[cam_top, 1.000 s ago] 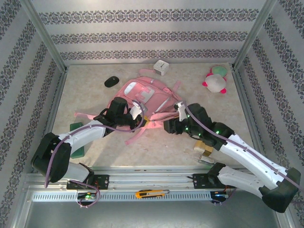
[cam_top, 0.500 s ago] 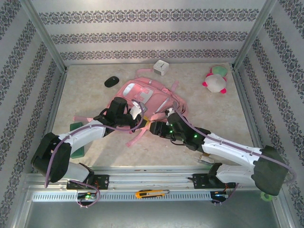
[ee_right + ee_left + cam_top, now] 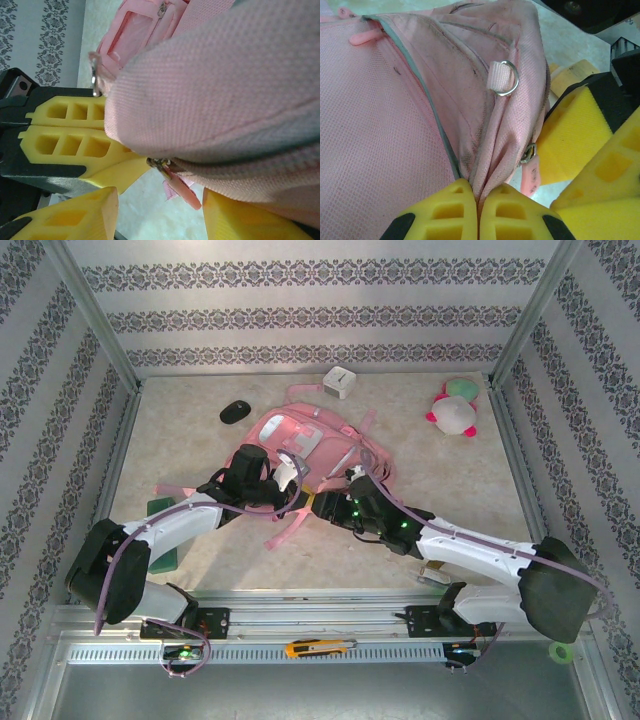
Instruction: Pack the student bag
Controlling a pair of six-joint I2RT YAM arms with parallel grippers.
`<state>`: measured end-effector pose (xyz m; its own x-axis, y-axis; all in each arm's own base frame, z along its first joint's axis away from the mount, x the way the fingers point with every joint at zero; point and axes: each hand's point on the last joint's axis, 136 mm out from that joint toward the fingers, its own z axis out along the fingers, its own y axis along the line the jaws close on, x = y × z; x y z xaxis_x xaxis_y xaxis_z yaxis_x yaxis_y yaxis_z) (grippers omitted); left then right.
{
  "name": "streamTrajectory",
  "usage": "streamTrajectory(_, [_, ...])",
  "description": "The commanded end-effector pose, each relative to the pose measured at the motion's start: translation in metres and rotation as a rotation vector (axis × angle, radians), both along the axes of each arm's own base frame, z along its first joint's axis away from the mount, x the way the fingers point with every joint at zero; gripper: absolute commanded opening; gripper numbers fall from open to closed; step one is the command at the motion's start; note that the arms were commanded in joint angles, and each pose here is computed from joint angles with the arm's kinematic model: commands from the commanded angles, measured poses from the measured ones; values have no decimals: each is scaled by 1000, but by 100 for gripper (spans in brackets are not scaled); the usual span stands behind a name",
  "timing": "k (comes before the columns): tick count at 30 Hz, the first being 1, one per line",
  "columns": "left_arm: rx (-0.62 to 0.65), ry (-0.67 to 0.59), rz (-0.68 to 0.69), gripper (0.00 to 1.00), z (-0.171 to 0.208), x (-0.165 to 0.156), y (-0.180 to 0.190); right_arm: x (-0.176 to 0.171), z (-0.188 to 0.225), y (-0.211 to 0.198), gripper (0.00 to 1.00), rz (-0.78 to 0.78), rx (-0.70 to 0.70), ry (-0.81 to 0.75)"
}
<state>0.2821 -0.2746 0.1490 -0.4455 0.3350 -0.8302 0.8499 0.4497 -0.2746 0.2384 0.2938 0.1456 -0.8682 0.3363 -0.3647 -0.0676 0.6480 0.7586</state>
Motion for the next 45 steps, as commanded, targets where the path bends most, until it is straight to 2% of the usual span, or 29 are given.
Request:
streamTrajectory(1, [-95, 41, -52, 0, 28, -9, -9, 13, -9, -10, 48, -70, -55, -5])
streamTrajectory(6, [-107, 41, -60, 0, 31, -11, -11, 17, -13, -13, 34, -88, -81, -24])
streamTrajectory(10, [-123, 42, -68, 0, 36, -13, -12, 21, -9, -13, 31, -89, -92, -50])
streamTrajectory(16, [-136, 44, -75, 0, 38, -14, -12, 24, 5, -6, 16, -67, -65, -98])
streamTrajectory(27, [-161, 38, -87, 0, 45, -17, -14, 32, -1, -9, 24, -101, -126, -93])
streamTrajectory(30, [-165, 34, -87, 0, 47, -17, -14, 36, -6, -15, 18, -119, -180, -100])
streamTrajectory(32, [-146, 28, -69, 0, 44, -14, -12, 35, -9, -23, 9, -125, -227, -96])
streamTrajectory(34, [-102, 24, -49, 0, 36, -13, -7, 32, -12, -32, 6, -123, -269, -93])
streamTrajectory(37, [-16, 11, -30, 0, 24, -10, 1, 23, -18, -51, 4, -130, -325, -76])
streamTrajectory(41, [105, -4, -17, 0, 9, -9, 13, 12, -23, -74, 0, -119, -317, -31])
streamTrajectory(45, [134, -35, -15, 0, 7, -8, 18, 2, -25, -91, 0, -71, -318, 17])
